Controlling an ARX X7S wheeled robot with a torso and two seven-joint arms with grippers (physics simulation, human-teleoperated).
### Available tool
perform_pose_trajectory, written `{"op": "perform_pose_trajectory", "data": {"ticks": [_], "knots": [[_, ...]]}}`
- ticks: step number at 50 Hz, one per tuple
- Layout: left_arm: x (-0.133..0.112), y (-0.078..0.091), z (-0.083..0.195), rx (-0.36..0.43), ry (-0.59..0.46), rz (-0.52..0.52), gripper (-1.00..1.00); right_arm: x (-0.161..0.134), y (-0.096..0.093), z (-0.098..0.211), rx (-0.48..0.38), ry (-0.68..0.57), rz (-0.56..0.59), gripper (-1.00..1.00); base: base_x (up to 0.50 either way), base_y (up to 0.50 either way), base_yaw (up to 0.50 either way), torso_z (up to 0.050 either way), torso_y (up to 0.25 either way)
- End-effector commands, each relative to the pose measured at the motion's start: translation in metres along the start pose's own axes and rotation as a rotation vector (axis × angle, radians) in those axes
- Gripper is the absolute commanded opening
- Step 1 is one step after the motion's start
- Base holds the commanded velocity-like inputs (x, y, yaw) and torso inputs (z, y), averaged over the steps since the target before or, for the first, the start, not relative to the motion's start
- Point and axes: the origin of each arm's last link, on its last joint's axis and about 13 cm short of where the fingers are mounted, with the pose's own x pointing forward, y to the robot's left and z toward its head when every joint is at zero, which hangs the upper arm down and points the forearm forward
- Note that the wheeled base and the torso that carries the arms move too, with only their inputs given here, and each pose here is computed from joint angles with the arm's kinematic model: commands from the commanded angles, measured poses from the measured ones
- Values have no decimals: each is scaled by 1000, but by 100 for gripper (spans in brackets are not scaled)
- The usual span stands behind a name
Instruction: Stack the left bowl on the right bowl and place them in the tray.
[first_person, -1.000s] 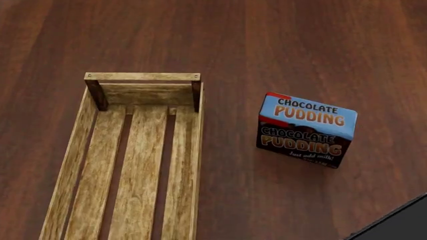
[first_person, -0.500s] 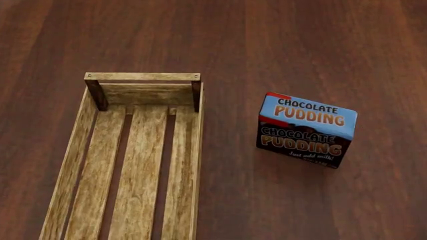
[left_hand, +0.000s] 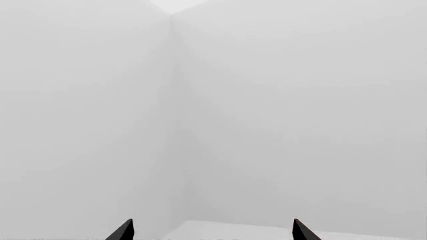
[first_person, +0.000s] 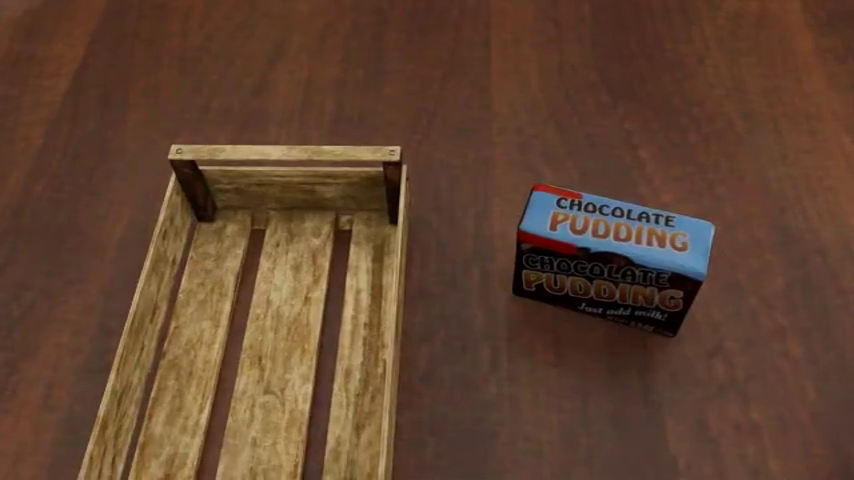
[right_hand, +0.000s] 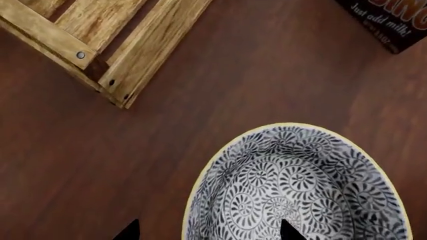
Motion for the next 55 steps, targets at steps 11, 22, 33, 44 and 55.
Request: {"op": "perform_pose_trajectory", "data": {"ticks": [11, 22, 33, 44, 55], "knots": [[0, 0, 0, -3, 8, 2, 100, 19, 4, -7, -47, 53, 56, 100, 0, 0, 0, 0, 0], [1, 0, 1, -3, 15, 6, 100, 30, 4, -5, -78, 77, 62, 100, 0, 0, 0, 0, 0], [0, 0, 1, -8, 20, 5, 100, 44, 6, -9, -94, 121, 70, 100, 0, 0, 0, 0, 0], [0, 0, 1, -11, 24, 4, 100, 51, 7, -16, -99, 171, 63, 100, 0, 0, 0, 0, 0], [0, 0, 1, -15, 31, 4, 100, 53, 2, -28, -92, 207, 65, 100, 0, 0, 0, 0, 0]]}}
